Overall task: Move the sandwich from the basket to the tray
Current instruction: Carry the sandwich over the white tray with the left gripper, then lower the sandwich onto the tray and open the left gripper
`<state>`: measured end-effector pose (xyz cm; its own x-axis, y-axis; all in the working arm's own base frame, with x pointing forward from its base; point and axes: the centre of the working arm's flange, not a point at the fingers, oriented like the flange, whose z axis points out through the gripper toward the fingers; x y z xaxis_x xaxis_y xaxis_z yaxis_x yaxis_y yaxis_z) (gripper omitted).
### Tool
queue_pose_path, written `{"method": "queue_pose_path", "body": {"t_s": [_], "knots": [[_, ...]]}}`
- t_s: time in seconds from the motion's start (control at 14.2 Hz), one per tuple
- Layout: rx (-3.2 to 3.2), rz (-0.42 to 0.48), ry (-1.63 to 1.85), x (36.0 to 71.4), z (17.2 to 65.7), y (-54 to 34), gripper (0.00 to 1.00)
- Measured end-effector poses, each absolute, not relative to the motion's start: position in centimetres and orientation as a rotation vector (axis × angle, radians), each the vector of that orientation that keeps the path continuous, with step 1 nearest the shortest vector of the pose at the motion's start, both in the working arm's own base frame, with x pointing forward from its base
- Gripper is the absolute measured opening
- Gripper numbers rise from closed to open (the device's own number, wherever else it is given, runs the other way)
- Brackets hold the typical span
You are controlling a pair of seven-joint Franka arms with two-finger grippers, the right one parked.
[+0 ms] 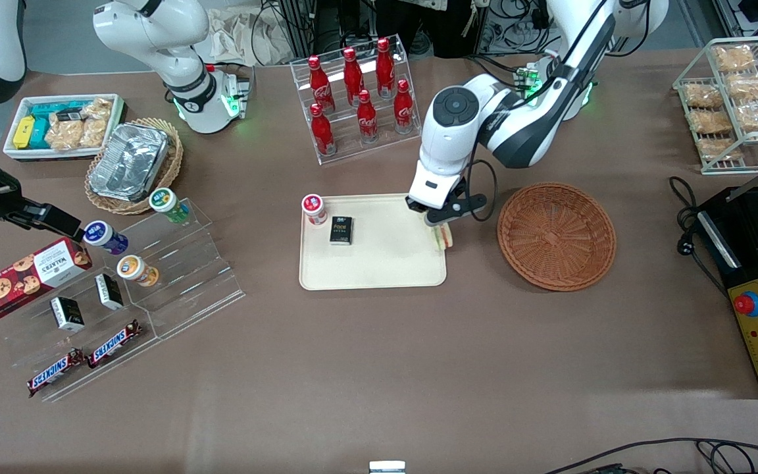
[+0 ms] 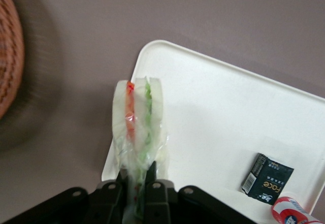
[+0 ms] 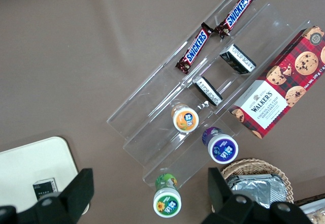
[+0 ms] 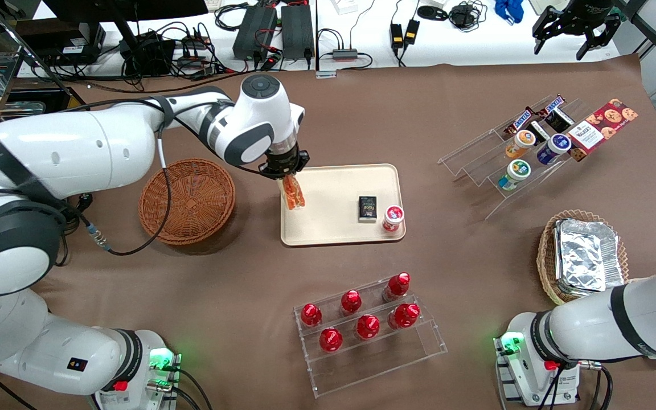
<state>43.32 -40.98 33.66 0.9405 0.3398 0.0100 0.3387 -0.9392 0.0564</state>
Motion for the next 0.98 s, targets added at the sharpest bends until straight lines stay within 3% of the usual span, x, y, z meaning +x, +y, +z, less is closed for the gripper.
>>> {"method": "queue_pose_path", "body": {"t_s": [0.42, 0.84, 0.98], "knots": [[3.072, 0.048, 0.410, 42.9, 28.0, -42.4, 0.15], [3.098, 0.099, 0.329, 42.4, 25.5, -43.0, 0.16], [3.103, 0.105, 0.328, 42.7, 25.1, -42.8, 0.32]]}}
